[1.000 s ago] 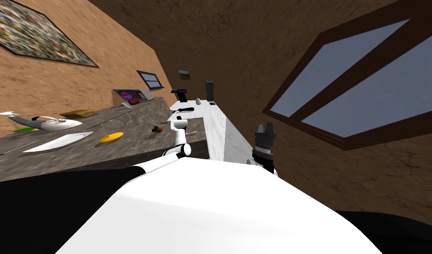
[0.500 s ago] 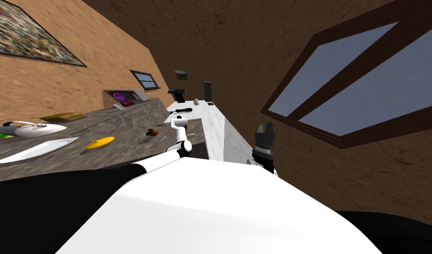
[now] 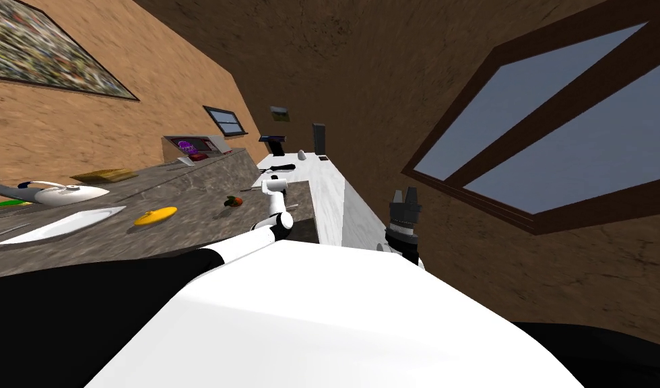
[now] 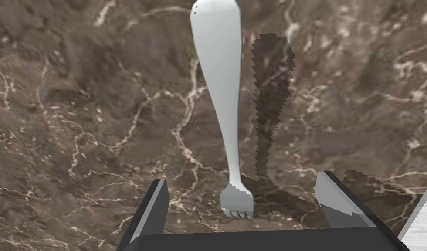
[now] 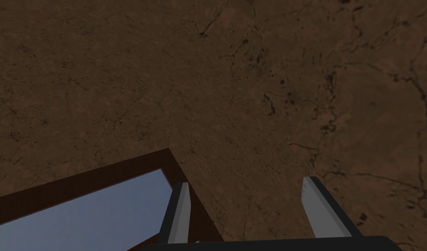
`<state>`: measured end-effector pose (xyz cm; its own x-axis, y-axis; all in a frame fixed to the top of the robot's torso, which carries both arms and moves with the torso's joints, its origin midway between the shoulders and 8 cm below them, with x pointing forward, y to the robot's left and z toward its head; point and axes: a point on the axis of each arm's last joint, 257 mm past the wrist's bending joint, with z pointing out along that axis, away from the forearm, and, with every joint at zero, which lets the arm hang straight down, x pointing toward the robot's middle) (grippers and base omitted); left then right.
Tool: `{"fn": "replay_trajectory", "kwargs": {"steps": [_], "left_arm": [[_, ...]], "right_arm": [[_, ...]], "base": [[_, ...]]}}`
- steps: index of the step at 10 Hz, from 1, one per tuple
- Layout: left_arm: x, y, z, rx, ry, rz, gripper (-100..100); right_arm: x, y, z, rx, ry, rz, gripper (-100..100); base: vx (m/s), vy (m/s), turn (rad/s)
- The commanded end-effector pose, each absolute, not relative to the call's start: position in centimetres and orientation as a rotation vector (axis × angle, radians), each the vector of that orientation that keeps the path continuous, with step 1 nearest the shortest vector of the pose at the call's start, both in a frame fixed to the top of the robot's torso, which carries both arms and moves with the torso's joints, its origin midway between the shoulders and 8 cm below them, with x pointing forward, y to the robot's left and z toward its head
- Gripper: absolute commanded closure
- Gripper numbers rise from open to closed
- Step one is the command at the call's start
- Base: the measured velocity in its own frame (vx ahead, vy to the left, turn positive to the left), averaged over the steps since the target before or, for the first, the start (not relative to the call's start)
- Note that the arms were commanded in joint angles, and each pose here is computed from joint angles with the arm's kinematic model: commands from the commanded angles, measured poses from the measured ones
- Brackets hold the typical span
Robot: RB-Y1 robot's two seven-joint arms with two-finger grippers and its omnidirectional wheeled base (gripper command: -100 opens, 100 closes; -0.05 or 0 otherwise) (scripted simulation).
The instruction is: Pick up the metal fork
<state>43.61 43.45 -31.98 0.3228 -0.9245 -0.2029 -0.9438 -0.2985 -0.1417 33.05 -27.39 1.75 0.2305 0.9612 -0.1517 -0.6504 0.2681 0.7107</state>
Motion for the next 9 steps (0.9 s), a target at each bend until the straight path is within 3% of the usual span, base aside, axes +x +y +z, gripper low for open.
{"fn": "replay_trajectory", "kwargs": {"steps": [1,2,5,9], "left_arm": [[44.7,42.3,-32.7,-2.309,1.763,0.110,-100],[47.4,41.8,-31.3,-2.230,1.797,0.049,-100],[47.0,40.6,-32.9,-2.224,1.864,0.084,-100],[51.5,38.5,-31.7,-2.058,1.972,0.004,-100]], "right_arm": [[33.0,-27.4,1.7,0.576,0.650,1.196,0],[33.0,-27.4,1.7,0.576,0.650,1.196,0],[33.1,-27.4,1.8,0.576,0.650,1.196,0],[33.1,-27.4,1.8,0.576,0.650,1.196,0]], "base": [[0.071,-0.080,0.317],[0.091,-0.080,0.475],[0.025,-0.034,0.059],[0.055,-0.057,0.244]]}}
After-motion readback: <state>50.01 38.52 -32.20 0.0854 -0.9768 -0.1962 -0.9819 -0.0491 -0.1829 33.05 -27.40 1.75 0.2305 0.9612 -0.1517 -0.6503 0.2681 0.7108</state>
